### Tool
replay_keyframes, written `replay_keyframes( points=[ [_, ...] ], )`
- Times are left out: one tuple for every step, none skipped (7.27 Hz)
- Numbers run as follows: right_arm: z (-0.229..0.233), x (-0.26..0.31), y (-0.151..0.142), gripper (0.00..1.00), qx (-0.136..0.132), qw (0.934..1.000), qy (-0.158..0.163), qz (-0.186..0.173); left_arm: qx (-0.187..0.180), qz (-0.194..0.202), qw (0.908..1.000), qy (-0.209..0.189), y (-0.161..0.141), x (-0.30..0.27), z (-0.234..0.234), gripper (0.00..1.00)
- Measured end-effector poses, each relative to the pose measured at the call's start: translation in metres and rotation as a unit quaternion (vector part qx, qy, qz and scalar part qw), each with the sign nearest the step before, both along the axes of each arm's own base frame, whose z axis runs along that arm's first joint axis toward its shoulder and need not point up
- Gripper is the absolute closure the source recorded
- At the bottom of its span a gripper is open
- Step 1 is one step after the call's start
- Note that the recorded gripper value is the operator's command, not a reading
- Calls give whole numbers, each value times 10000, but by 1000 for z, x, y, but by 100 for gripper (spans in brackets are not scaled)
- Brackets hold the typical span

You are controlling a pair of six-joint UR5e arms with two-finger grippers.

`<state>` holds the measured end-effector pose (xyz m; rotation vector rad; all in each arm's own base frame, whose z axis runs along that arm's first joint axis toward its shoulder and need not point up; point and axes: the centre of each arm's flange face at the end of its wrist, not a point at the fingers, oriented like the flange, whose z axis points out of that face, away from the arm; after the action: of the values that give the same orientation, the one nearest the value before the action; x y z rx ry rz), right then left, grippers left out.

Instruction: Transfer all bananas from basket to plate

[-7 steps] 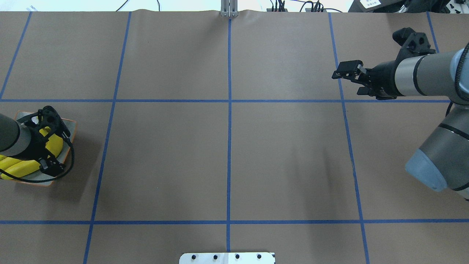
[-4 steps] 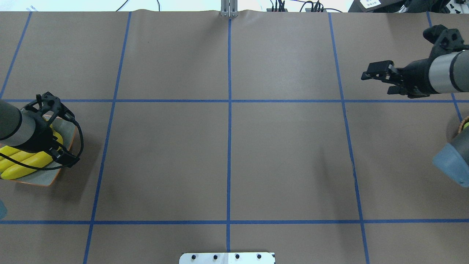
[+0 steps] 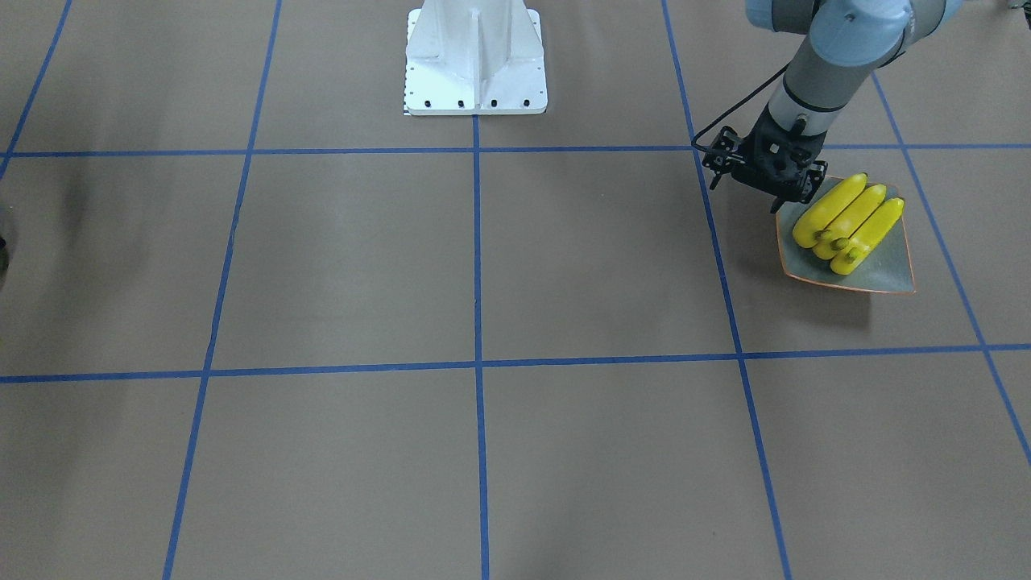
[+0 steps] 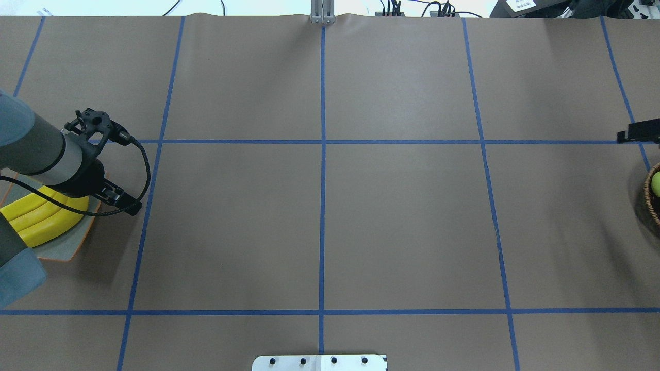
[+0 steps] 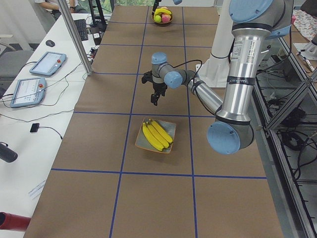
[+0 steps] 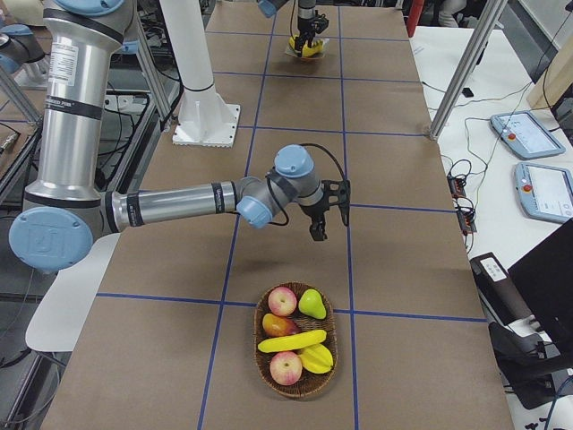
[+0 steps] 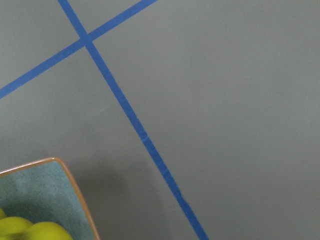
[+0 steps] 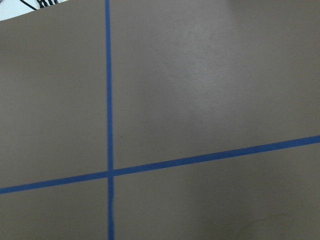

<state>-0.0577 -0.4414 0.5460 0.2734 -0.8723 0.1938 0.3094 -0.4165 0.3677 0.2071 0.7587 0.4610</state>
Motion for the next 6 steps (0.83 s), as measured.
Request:
replay_keyframes(
  points=[
    [40, 35, 4, 0, 22, 9998, 56, -197, -34, -23, 10000, -6, -2, 2, -1, 2],
    [82, 64, 7, 0, 135, 9988, 203, -415, -46, -32, 10000, -4, -2, 4, -2, 1],
    [117, 84, 14, 0, 202, 9975, 334, -586, -51, -38, 10000, -2, -3, 5, -3, 2],
    [142, 98, 22, 0, 273, 9960, 434, -731, -50, -43, 10000, 6, -4, 6, -4, 2],
    [163, 110, 30, 0, 334, 9945, 464, -874, -46, -48, 10000, 15, -5, 7, -5, 2],
    [181, 117, 39, 0, 352, 9937, 378, -998, -46, -53, 10000, 17, -6, 7, -6, 1]
  ],
)
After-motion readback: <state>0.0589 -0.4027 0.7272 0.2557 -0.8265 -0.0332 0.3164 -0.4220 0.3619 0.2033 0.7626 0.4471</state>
